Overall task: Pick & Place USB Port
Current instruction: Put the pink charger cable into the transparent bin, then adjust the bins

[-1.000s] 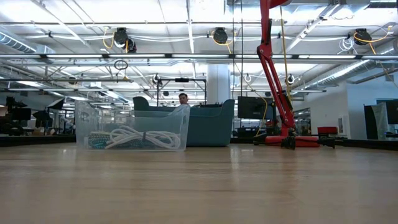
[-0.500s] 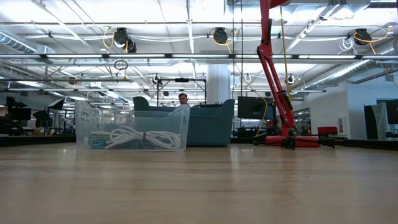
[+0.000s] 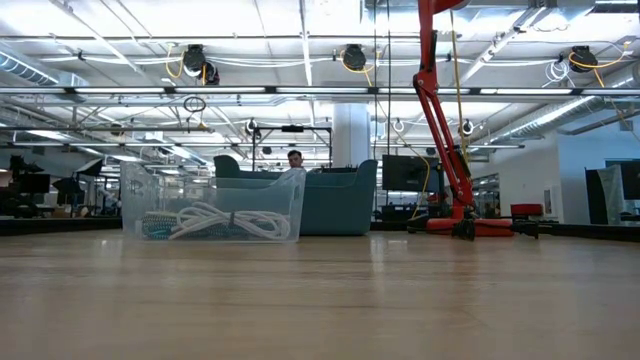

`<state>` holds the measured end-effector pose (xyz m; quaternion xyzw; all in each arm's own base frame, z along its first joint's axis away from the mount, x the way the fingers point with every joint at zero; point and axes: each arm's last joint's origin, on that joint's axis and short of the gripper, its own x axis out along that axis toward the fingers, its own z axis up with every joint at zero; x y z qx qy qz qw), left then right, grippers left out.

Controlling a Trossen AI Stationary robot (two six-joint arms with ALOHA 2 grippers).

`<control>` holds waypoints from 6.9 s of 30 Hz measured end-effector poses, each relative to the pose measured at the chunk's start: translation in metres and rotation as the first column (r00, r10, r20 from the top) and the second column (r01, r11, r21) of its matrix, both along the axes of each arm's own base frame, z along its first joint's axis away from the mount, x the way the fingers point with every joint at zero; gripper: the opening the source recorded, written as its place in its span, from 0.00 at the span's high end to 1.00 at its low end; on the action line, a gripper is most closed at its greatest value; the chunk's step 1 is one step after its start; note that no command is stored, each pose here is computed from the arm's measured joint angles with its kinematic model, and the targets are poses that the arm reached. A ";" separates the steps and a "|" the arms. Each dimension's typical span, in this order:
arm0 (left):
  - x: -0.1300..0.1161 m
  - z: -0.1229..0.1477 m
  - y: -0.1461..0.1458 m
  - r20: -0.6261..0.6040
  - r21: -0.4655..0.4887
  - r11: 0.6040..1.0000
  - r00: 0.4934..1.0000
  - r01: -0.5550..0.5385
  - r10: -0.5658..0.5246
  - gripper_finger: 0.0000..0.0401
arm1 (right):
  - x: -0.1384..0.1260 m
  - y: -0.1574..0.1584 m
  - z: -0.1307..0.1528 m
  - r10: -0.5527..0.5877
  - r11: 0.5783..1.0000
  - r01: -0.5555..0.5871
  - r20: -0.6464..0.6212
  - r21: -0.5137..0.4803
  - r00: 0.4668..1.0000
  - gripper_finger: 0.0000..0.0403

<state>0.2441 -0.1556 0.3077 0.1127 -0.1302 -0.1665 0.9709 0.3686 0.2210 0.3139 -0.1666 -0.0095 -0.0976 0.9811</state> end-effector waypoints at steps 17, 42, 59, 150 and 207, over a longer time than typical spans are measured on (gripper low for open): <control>0.001 -0.003 0.001 -0.037 0.006 0.998 0.998 -0.058 0.058 0.92 | -0.018 0.025 0.007 0.021 0.993 -0.016 0.034 -0.118 0.999 0.68; 0.004 -0.054 0.107 -0.670 0.175 0.862 0.584 -0.476 0.459 0.94 | -0.043 0.043 0.016 -0.201 0.963 0.205 0.039 -0.177 0.979 0.52; 0.003 -0.045 0.160 -0.904 0.096 0.859 0.317 -0.503 0.287 0.94 | -0.046 0.042 0.018 -0.272 0.942 0.272 0.026 -0.195 0.962 0.53; -0.037 -0.107 0.121 -0.891 0.416 0.572 -0.443 -0.707 0.101 0.79 | -0.052 0.042 0.018 -0.416 0.897 0.408 -0.014 -0.170 0.909 0.54; 0.002 -0.101 0.211 -0.986 0.116 0.555 -0.028 -0.824 0.165 0.98 | -0.052 0.042 0.018 -0.419 0.896 0.410 -0.016 -0.172 0.908 0.54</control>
